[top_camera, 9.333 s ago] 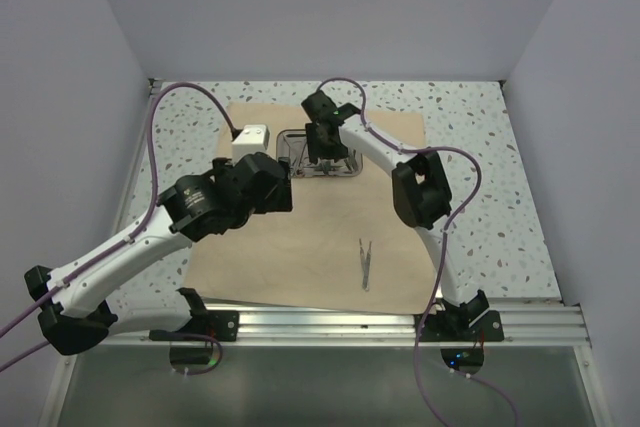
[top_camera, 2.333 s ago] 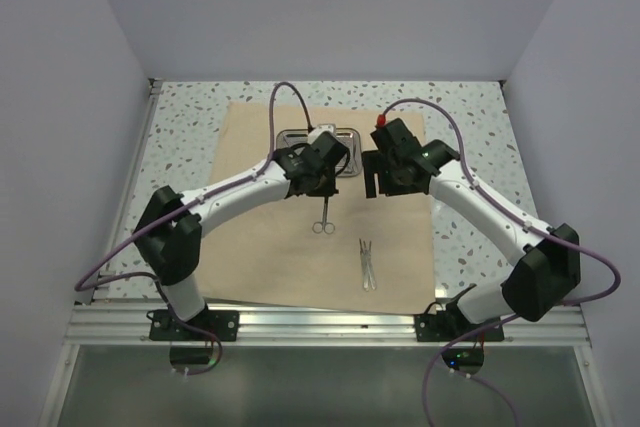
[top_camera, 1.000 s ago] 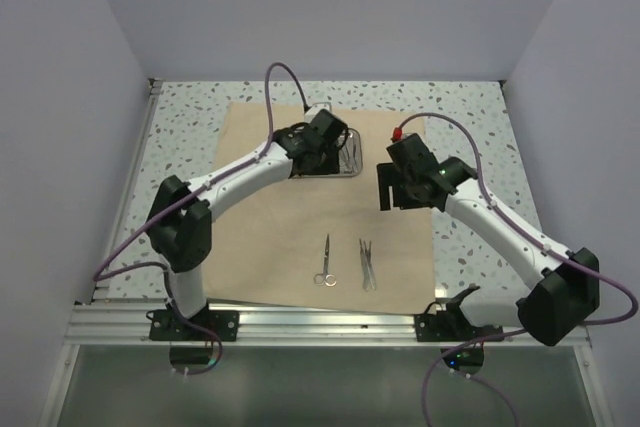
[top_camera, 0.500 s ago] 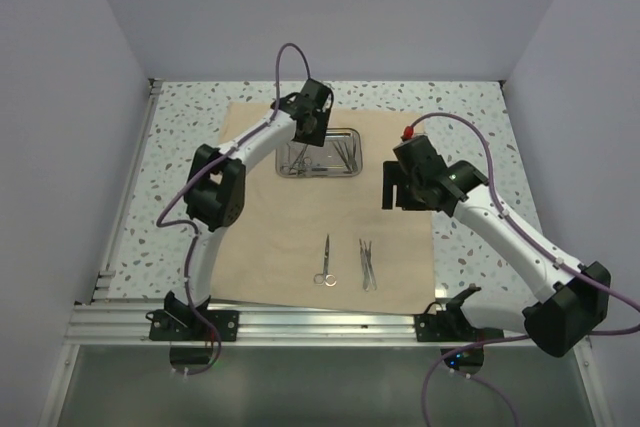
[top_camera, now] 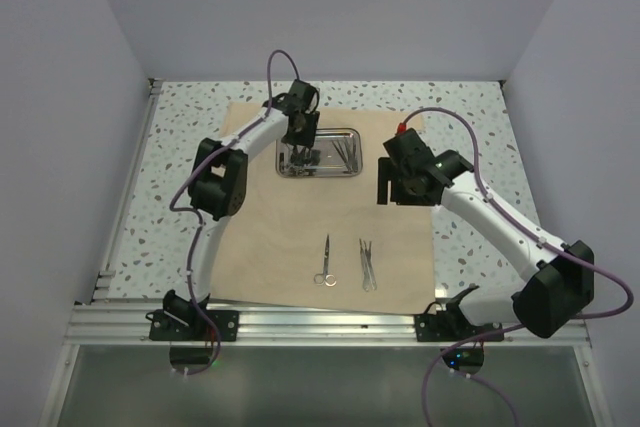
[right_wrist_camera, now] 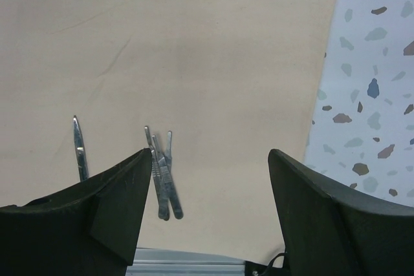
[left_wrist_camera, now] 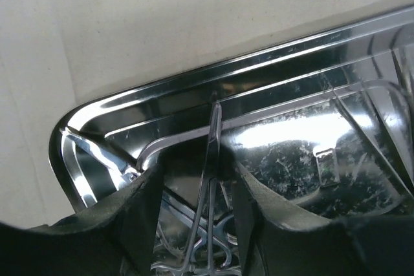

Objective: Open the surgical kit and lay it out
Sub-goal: Pick up the medical item from the container.

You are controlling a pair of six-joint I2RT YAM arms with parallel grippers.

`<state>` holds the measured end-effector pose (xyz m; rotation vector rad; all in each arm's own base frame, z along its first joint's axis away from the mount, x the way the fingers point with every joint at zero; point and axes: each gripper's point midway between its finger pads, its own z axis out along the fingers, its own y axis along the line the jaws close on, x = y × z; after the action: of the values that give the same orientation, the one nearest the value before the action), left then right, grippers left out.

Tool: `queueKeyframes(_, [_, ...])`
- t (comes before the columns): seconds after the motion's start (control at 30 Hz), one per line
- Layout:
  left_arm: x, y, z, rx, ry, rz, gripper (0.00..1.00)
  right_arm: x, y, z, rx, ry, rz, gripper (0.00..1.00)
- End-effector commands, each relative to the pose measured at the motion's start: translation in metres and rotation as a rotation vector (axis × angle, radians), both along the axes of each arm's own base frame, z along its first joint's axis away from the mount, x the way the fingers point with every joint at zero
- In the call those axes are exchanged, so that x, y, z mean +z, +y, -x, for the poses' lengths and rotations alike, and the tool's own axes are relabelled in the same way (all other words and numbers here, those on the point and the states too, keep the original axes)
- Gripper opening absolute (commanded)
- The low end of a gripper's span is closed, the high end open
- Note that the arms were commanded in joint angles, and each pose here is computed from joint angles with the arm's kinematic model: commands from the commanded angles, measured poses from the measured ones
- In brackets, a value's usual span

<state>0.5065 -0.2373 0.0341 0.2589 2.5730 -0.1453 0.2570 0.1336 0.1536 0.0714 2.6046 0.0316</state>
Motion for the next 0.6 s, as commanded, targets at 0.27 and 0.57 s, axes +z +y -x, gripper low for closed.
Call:
queueKeyframes(0.27, [-0.034,0.005,0.009,-0.022,0.065,-0.036,0.40,0.011,0.000,-0.011,-0.009,-0.024,0.022,0.76])
queueKeyframes(0.57, [-0.075,0.045,0.044,0.021,0.169,-0.205,0.19,0.007,-0.005,-0.010,0.001,-0.022,0.046,0.76])
